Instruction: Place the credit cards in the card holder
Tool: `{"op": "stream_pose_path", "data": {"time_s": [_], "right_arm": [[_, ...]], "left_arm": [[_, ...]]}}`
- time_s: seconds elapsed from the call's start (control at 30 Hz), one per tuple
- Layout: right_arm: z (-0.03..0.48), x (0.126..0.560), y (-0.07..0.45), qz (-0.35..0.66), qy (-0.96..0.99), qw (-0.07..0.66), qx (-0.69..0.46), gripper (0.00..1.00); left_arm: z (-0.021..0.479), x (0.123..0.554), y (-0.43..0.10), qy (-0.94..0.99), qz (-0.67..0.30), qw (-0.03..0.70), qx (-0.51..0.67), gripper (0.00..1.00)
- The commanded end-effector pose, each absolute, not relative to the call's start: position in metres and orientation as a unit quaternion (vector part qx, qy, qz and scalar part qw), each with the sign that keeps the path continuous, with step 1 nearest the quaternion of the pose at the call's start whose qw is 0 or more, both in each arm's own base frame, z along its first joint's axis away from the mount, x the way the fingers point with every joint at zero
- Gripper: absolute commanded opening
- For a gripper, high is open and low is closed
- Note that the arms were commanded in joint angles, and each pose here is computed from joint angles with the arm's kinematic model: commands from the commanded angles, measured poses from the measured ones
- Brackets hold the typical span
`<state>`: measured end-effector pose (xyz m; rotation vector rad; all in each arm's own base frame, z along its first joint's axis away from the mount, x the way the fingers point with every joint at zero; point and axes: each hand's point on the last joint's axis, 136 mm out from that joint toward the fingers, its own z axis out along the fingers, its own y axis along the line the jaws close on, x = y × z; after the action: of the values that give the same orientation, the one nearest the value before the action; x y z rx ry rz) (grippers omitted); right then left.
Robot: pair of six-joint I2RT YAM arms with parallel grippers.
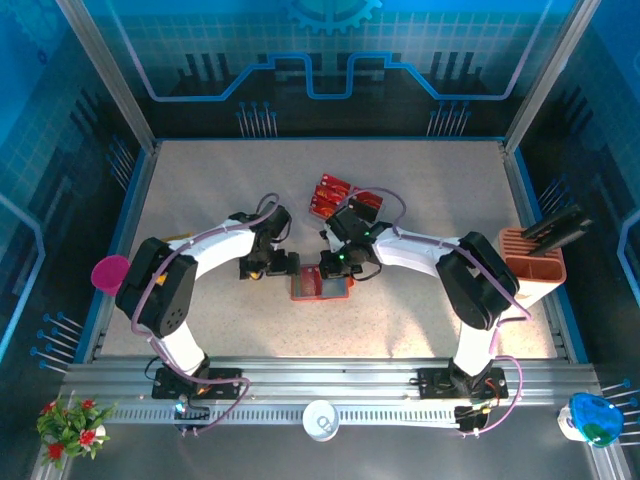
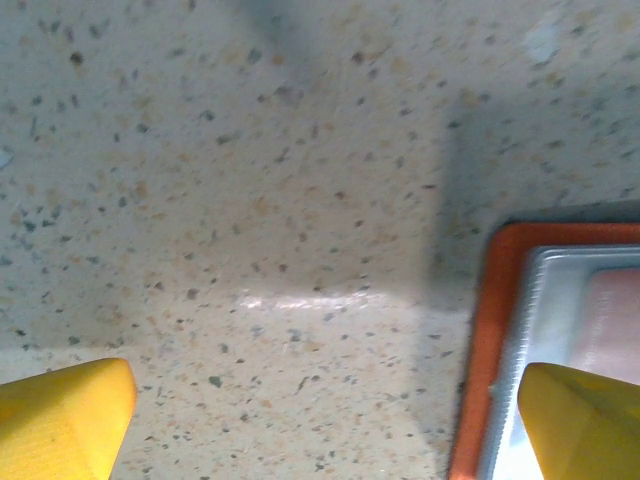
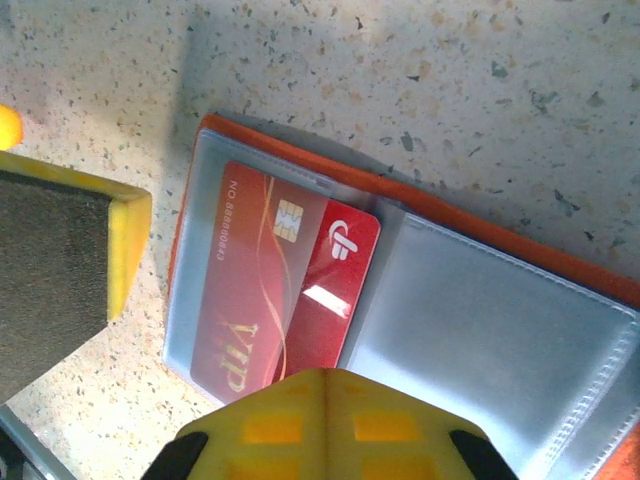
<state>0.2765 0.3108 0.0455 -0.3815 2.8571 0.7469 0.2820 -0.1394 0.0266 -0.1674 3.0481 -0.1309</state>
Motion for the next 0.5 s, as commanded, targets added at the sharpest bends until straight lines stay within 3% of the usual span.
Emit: {"op": "stream_pose_path", "data": {"time_s": [0.0, 0.47], "right_arm": [[0.036, 0.274, 0.307, 0.235, 0.962, 0.067, -0.124, 0.0], [0.018, 0.267, 0.325, 0.222, 0.963, 0.039, -0.148, 0.0]], "left_arm": [[0.013, 0.264, -0.123, 0.999, -0.002, 0.007, -0.053, 0.99], [-0.005, 0.261, -0.124, 0.999, 0.004, -0.014, -0.043, 0.99]]}}
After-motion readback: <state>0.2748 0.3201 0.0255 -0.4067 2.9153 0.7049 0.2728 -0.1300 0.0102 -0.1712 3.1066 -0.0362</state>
